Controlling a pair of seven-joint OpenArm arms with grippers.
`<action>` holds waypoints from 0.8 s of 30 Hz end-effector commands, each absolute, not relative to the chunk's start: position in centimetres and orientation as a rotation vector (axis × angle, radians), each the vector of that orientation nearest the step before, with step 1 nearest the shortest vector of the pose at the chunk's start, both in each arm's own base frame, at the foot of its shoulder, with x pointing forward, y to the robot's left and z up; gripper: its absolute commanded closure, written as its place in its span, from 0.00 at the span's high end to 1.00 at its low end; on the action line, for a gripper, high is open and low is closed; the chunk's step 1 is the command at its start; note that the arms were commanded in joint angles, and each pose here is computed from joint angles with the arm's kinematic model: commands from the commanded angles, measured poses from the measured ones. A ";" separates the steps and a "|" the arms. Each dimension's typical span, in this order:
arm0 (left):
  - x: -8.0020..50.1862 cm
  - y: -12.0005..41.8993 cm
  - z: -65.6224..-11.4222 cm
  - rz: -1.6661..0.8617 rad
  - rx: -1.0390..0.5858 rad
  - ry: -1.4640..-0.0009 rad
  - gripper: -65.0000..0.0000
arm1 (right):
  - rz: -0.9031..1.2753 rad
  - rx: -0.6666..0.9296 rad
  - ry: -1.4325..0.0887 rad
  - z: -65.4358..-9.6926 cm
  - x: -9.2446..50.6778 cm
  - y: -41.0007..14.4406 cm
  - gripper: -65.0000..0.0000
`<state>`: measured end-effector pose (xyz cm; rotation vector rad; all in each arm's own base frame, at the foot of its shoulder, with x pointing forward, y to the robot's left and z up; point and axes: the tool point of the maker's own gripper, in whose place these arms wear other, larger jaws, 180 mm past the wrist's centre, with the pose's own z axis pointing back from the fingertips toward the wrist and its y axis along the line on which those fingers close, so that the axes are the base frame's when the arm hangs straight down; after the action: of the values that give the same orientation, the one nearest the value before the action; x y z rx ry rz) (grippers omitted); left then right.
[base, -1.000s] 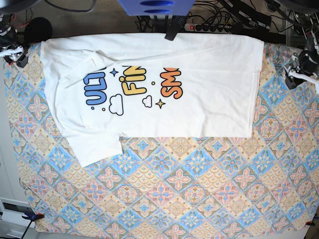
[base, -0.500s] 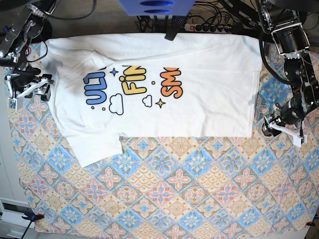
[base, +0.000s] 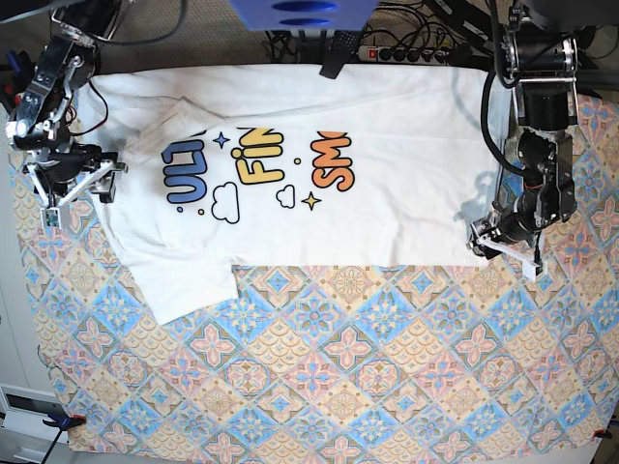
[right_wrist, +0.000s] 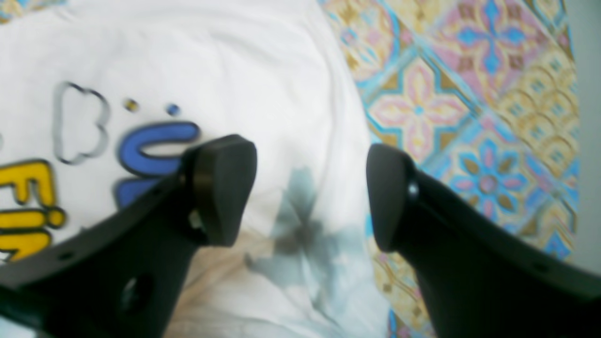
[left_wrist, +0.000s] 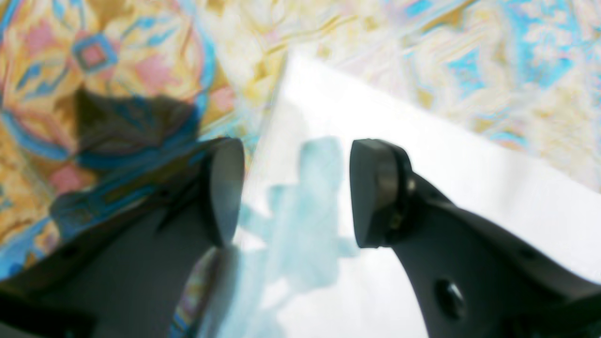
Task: Fold the T-shirt properly
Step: 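Move both grippers to the shirt's side edges and grasp them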
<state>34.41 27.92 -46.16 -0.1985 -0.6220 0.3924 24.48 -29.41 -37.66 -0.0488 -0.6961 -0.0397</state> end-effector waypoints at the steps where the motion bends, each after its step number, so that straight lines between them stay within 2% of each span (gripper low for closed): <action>1: 35.5 28.2 -45.3 0.385 -0.195 -0.660 0.54 | -0.027 -0.058 -0.749 -36.3 25.4 -29.8 0.60; 7: 34.5 28.3 -47.1 0.412 -0.186 -0.625 0.54 | -0.027 -0.058 -0.749 -36.3 25.4 -29.8 0.60; 18: 34.9 23.3 -48.3 0.351 -0.257 -0.586 0.54 | -0.026 -0.059 -0.750 -36.3 25.5 -29.8 0.60; 20: 35.1 22.6 -47.8 0.326 -0.265 -0.598 0.49 | -0.027 -0.060 -0.750 -36.2 25.4 -29.9 0.60; 24: 35.0 22.2 -47.7 0.308 -0.269 -0.602 0.28 | -0.028 -0.061 -0.752 -36.2 25.5 -29.9 0.60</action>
<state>35.33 22.85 -47.59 -0.2452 -0.6377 0.3221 24.66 -29.33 -37.53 -0.0449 -0.7042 -0.0358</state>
